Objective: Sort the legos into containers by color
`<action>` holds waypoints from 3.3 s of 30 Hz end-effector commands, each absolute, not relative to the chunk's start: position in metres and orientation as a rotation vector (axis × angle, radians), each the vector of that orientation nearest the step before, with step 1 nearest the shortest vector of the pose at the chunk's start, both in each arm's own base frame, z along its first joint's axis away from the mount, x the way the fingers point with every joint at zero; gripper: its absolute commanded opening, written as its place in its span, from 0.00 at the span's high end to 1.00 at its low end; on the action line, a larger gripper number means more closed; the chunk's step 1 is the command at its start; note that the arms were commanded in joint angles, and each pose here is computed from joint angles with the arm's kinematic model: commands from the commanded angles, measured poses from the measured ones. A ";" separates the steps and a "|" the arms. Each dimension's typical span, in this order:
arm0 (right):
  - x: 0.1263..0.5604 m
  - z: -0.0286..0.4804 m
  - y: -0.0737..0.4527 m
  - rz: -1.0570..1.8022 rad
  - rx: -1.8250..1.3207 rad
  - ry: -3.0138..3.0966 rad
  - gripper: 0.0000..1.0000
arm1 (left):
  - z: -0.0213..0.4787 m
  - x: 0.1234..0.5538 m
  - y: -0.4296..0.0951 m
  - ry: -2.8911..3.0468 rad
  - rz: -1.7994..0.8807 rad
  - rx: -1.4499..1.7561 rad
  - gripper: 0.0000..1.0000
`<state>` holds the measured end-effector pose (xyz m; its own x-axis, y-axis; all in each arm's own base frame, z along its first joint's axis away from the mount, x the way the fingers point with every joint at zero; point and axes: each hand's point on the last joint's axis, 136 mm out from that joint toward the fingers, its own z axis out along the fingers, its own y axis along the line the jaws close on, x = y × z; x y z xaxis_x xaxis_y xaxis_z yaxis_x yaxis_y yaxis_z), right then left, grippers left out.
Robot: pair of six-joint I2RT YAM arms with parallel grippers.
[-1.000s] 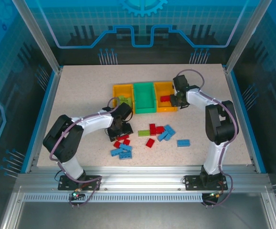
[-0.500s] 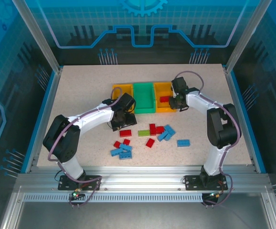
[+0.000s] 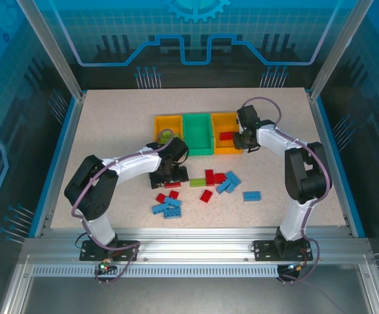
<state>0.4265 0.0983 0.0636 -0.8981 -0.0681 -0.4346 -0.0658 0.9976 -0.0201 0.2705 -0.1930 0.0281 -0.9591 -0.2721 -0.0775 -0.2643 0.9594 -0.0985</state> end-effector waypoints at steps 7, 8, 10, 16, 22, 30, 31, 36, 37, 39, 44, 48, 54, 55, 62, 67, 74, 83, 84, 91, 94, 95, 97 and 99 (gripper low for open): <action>0.426 0.070 0.086 -0.011 -0.054 2.693 0.68 | 0.016 0.269 -0.196 3.059 -0.069 -0.322 0.21; 0.426 0.070 0.087 -0.011 -0.057 2.694 0.68 | 0.017 0.271 -0.197 3.054 -0.071 -0.319 0.25; 0.426 0.069 0.086 -0.015 -0.058 2.695 0.68 | 0.019 0.276 -0.199 3.044 -0.073 -0.305 0.34; 0.431 0.075 0.086 0.022 -0.058 2.671 0.68 | 0.032 0.290 -0.203 3.017 -0.059 -0.248 0.48; 0.437 0.078 0.093 0.131 -0.066 2.658 0.71 | 0.068 0.309 -0.214 2.941 -0.123 -0.214 0.49; 0.430 0.072 0.111 0.188 -0.162 2.669 0.82 | 0.135 0.356 -0.255 2.778 -0.310 -0.107 0.47; 0.427 0.070 0.113 0.188 -0.175 2.672 0.83 | 0.141 0.362 -0.261 2.761 -0.326 -0.094 0.47; 0.414 0.066 0.125 0.207 -0.226 2.682 0.86 | 0.154 0.386 -0.286 2.721 -0.390 -0.035 0.47; 0.412 0.066 0.129 0.210 -0.242 2.679 0.87 | 0.155 0.390 -0.291 2.716 -0.398 -0.021 0.47; 0.408 0.067 0.134 0.218 -0.269 2.676 0.88 | 0.155 0.400 -0.301 2.706 -0.419 0.006 0.47; 0.396 0.069 0.146 0.240 -0.304 2.680 0.89 | 0.154 0.420 -0.321 2.694 -0.442 0.084 0.47; 0.389 0.068 0.145 0.229 -0.290 2.687 0.88 | 0.148 0.432 -0.335 2.697 -0.467 0.115 0.47; 0.391 0.067 0.139 0.190 -0.232 2.704 0.72 | 0.134 0.448 -0.348 2.700 -0.475 0.120 0.46; 0.391 0.069 0.139 0.192 -0.219 2.703 0.67 | 0.133 0.450 -0.350 2.700 -0.475 0.120 0.44; 0.387 0.098 0.142 0.270 -0.170 2.643 0.36 | 0.129 0.454 -0.358 2.693 -0.521 0.117 0.25; 0.365 0.121 0.150 0.353 -0.215 2.586 0.30 | 0.153 0.448 -0.349 2.667 -0.521 0.065 0.01; 0.307 0.133 0.201 0.442 -0.784 2.432 0.27 | 0.203 0.428 -0.321 2.562 -0.587 -0.012 0.01; 0.252 0.098 0.263 0.227 -1.649 2.257 0.23 | 0.186 0.380 -0.186 2.485 -0.624 -0.395 0.01; 0.250 0.095 0.267 0.229 -1.698 2.245 0.23 | 0.179 0.371 -0.170 2.493 -0.611 -0.435 0.01; 0.235 0.056 0.278 0.117 -1.966 2.214 0.24 | 0.144 0.316 -0.081 2.488 -0.537 -0.716 0.01; 0.237 0.046 0.280 0.092 -1.987 2.222 0.25 | 0.139 0.303 -0.064 2.457 -0.533 -0.769 0.01; 0.238 0.046 0.284 0.098 -1.990 2.215 0.25 | 0.138 0.300 -0.062 2.453 -0.536 -0.776 0.01; 0.239 0.045 0.292 0.122 -1.997 2.205 0.25 | 0.131 0.293 -0.059 2.454 -0.540 -0.792 0.01; 0.242 0.043 0.298 0.119 -2.009 2.198 0.25 | 0.125 0.288 -0.058 2.464 -0.542 -0.807 0.01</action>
<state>0.2413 0.2851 0.0406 -0.1331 -0.9756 -0.1749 -0.9888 0.1427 -0.0436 0.2935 -0.0561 0.1294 -0.7093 -0.6104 -0.3527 -0.4294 0.7709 -0.4705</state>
